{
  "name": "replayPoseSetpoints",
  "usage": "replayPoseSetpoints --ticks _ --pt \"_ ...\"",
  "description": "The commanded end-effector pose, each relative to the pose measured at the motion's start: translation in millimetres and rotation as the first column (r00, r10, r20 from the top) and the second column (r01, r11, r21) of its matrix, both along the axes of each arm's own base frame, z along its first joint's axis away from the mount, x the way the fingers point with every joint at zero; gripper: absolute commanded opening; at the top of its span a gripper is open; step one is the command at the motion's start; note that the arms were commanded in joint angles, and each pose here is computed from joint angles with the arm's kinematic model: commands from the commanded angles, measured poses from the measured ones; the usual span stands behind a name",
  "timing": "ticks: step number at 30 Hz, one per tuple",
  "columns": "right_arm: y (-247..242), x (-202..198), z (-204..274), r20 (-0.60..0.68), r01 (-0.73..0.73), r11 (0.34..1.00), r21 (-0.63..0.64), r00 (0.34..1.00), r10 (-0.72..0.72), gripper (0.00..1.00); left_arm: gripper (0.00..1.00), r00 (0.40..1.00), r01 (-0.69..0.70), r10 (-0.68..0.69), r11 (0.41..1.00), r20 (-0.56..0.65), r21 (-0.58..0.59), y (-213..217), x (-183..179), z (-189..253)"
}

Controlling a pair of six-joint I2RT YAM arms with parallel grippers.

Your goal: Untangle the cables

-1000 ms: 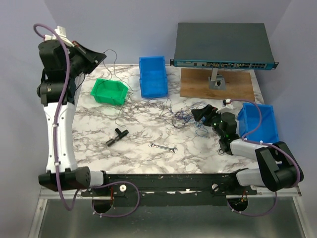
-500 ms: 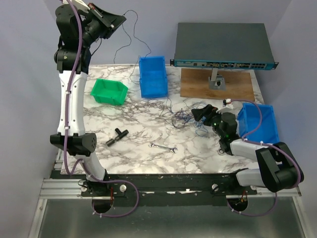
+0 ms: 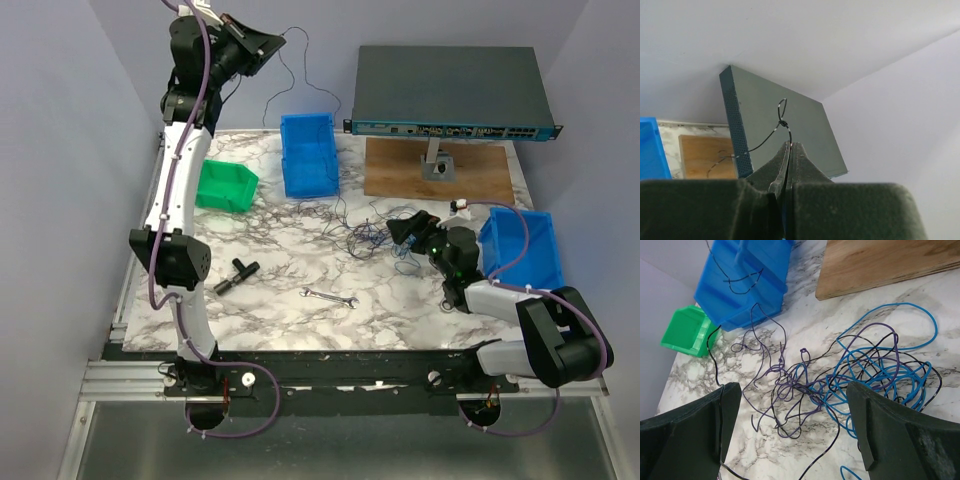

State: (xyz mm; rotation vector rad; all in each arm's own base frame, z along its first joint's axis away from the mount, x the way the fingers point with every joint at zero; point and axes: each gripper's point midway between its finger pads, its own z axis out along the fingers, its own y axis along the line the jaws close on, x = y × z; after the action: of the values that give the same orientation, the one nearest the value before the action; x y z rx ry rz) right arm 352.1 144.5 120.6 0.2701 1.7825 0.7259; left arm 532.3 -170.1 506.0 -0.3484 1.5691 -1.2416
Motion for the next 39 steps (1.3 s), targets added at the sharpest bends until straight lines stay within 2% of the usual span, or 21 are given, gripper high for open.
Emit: replayPoseSetpoints --ticks 1,4,6,10,15,19,22,26,34,39 --pt "2 -3 5 0.032 -0.014 1.000 -0.002 0.999 0.014 0.95 0.00 0.999 -0.031 0.032 0.999 -0.025 0.041 -6 36 -39" --pt "1 -3 6 0.035 -0.012 1.000 -0.003 0.999 0.012 0.95 0.00 0.993 -0.072 0.079 0.994 -0.083 0.082 -2 51 -73" --pt "2 -3 6 0.034 -0.014 1.000 -0.002 0.999 0.014 0.95 0.00 0.981 -0.156 0.171 0.976 -0.096 0.151 14 56 -90" --pt "2 -3 4 0.028 -0.014 1.000 0.000 0.999 0.014 0.95 0.00 0.971 -0.224 0.235 0.959 -0.046 0.174 27 48 -73" --pt "3 -3 4 0.028 -0.016 1.000 -0.001 0.999 0.016 0.95 0.00 0.953 -0.303 0.301 0.936 0.042 0.180 43 31 -31" --pt "2 -3 4 0.027 -0.014 1.000 -0.003 1.000 0.015 0.95 0.00 0.931 -0.362 0.352 0.924 0.095 0.128 65 14 4" --pt "2 -3 5 0.028 -0.014 1.000 -0.002 0.999 0.014 0.95 0.00 0.929 -0.361 0.351 0.929 0.115 0.082 72 4 23" --pt "3 -3 5 0.029 -0.020 1.000 0.002 0.999 0.020 0.95 0.00 0.933 -0.352 0.342 0.933 0.117 0.079 72 5 28" --pt "4 -4 7 0.033 -0.026 1.000 0.008 0.999 0.026 0.95 0.00 0.970 -0.245 0.244 0.968 0.010 0.063 48 40 -24" --pt "4 -5 6 0.032 -0.024 1.000 0.007 0.999 0.024 0.95 0.00 0.978 -0.208 0.209 0.975 -0.009 0.081 30 55 -46"
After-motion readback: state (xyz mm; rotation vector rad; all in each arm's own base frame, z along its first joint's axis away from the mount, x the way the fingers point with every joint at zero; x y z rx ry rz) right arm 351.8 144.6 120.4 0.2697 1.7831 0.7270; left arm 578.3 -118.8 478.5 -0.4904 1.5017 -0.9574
